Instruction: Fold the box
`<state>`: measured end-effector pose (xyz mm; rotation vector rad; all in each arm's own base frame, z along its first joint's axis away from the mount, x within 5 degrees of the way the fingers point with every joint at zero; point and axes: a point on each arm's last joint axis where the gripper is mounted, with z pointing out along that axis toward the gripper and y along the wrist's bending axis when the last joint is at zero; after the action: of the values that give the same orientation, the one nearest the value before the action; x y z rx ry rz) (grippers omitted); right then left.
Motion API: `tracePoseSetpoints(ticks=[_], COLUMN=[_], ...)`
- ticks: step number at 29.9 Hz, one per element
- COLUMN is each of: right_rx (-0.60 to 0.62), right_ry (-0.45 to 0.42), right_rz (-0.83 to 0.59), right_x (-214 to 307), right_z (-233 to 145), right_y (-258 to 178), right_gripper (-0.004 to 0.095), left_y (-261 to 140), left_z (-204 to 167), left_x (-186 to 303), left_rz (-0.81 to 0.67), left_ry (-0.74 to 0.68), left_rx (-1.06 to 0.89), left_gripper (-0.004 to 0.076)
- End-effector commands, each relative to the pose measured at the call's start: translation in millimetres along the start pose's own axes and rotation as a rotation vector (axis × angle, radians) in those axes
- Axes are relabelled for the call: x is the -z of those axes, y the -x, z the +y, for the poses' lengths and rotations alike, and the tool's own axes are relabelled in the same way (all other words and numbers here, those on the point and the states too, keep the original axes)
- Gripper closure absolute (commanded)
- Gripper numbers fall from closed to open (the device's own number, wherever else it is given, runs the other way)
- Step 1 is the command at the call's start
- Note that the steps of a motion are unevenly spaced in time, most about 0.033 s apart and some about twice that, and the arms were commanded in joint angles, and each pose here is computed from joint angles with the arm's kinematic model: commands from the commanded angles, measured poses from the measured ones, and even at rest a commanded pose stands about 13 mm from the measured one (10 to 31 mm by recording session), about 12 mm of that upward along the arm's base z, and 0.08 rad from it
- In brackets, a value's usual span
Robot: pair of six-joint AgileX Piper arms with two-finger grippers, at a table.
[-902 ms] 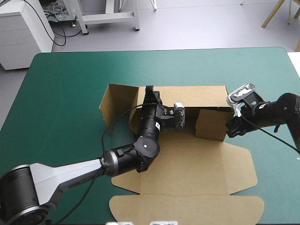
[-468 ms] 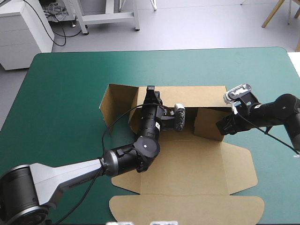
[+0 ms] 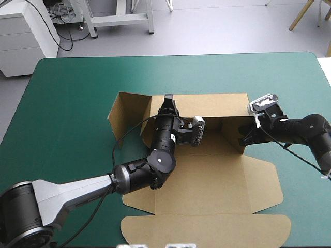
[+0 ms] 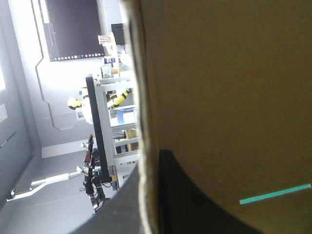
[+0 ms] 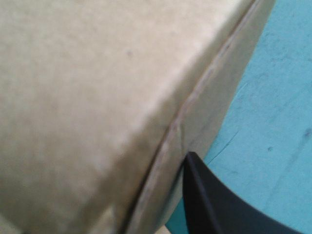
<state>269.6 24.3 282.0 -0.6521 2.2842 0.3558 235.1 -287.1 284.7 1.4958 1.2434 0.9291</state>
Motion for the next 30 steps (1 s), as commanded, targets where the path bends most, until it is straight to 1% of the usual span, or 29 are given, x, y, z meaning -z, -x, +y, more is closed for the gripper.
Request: tracePoseSetpoints(ticks=[1,2,6,18,20,21,23,25,27,28,30], right_rx=[0.000,-0.002,-0.017,-0.089,-0.101,-0.103,-0.110,-0.112,-0.115,-0.117,-0.119], right_ry=[0.016,0.015,0.006,0.035,0.036,0.037,0.032,0.022,0.013,0.010,0.008], right_rz=[-0.097,-0.099,-0.111,-0.108,-0.106,-0.102,-0.088,-0.070,-0.052,-0.047,-0.043], right_x=[8.5,8.5,8.6,8.6,8.6,8.6,8.4,8.3,8.2,8.1,8.1], right_z=[5.0,4.8,4.0,6.2,6.3,6.3,6.0,5.1,4.4,4.2,4.0], right_y=[12.6,12.8,13.8,13.7,13.5,13.2,11.9,10.1,8.5,8.0,7.7], right_gripper=[0.0899,0.0919,0.0910,0.0910,0.0910,0.0910,0.0910,0.0910,0.0910,0.0910,0.0910], left_y=[-0.7,-0.6,-0.2,0.3,0.8,1.2,1.5,1.9,3.1,3.7,5.0], left_z=[18.8,19.2,20.1,21.5,22.6,23.4,24.1,24.2,24.6,24.9,24.3], left_x=[9.5,9.5,9.6,9.7,9.8,9.9,10.0,9.7,9.3,9.0,8.1], left_rz=[-0.033,-0.035,-0.038,-0.044,-0.049,-0.052,-0.055,-0.057,-0.065,-0.069,-0.077], left_ry=[0.046,0.051,0.060,0.076,0.089,0.098,0.106,0.112,0.126,0.135,0.146], left_rx=[0.023,0.017,0.008,-0.008,-0.020,-0.027,-0.034,-0.038,-0.028,-0.019,-0.007], left_gripper=[0.0734,0.0734,0.0734,0.0724,0.0682,0.0645,0.0538,0.0405,0.0302,0.0265,0.0237])
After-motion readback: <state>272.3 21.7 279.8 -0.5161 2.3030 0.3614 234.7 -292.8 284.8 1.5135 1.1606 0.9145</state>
